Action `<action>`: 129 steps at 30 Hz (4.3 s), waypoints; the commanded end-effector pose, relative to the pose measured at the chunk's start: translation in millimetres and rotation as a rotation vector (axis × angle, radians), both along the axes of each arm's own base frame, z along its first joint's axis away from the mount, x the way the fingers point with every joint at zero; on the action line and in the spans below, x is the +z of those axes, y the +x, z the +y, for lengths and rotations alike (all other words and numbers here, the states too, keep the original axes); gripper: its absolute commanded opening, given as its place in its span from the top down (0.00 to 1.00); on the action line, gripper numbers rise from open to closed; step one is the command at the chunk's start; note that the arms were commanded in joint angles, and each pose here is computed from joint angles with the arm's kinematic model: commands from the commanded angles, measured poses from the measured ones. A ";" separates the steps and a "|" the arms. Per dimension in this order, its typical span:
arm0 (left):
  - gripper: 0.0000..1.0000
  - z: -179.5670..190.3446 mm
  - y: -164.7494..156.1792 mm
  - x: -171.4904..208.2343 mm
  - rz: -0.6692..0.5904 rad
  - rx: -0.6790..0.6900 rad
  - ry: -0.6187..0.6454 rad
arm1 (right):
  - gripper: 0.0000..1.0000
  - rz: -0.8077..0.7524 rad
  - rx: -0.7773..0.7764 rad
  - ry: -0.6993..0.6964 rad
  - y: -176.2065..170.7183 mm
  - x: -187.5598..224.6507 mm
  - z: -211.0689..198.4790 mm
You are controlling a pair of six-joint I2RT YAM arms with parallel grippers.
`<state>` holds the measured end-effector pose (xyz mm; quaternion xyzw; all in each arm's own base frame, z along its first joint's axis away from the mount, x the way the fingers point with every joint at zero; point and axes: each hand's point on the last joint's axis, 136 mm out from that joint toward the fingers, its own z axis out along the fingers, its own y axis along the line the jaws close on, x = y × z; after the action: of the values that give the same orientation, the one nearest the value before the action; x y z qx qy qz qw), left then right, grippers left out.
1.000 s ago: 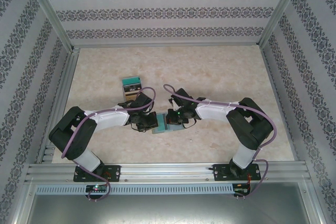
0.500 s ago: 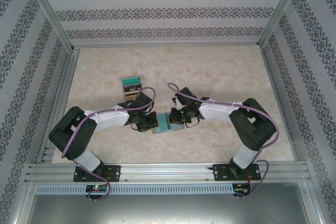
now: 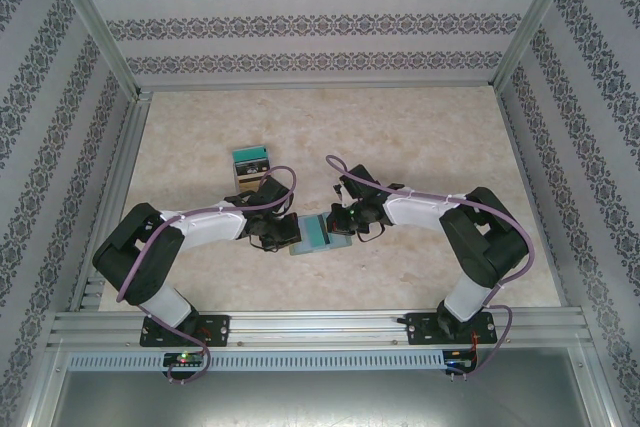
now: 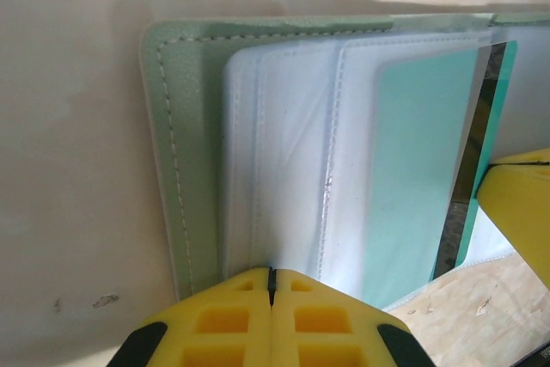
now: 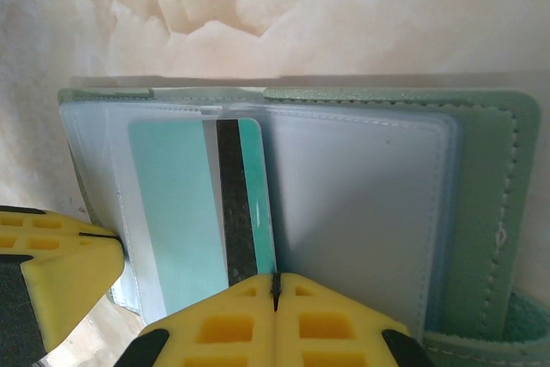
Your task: Take the credit cards out of the card holder
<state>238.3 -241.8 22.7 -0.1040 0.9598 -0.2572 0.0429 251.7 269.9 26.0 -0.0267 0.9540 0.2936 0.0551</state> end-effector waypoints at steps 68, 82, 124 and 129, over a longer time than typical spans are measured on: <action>0.00 42.6 32.6 145.8 -0.342 0.108 0.072 | 0.95 -0.423 0.142 0.036 49.4 131.4 -28.1; 0.00 169.2 -31.2 216.2 -0.581 0.488 0.145 | 1.00 -0.875 0.657 -0.228 111.0 170.7 74.8; 0.00 219.7 -90.6 209.8 -0.554 0.591 0.178 | 0.88 -1.265 1.236 -0.687 185.1 81.2 196.4; 0.00 219.5 -90.5 207.7 -0.550 0.592 0.179 | 0.88 -1.276 1.222 -0.692 189.1 78.1 199.8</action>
<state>152.9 -31.0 231.3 -0.2840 0.8628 -0.1785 0.3782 429.9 463.5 102.2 -0.6993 0.6015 -0.0942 0.3747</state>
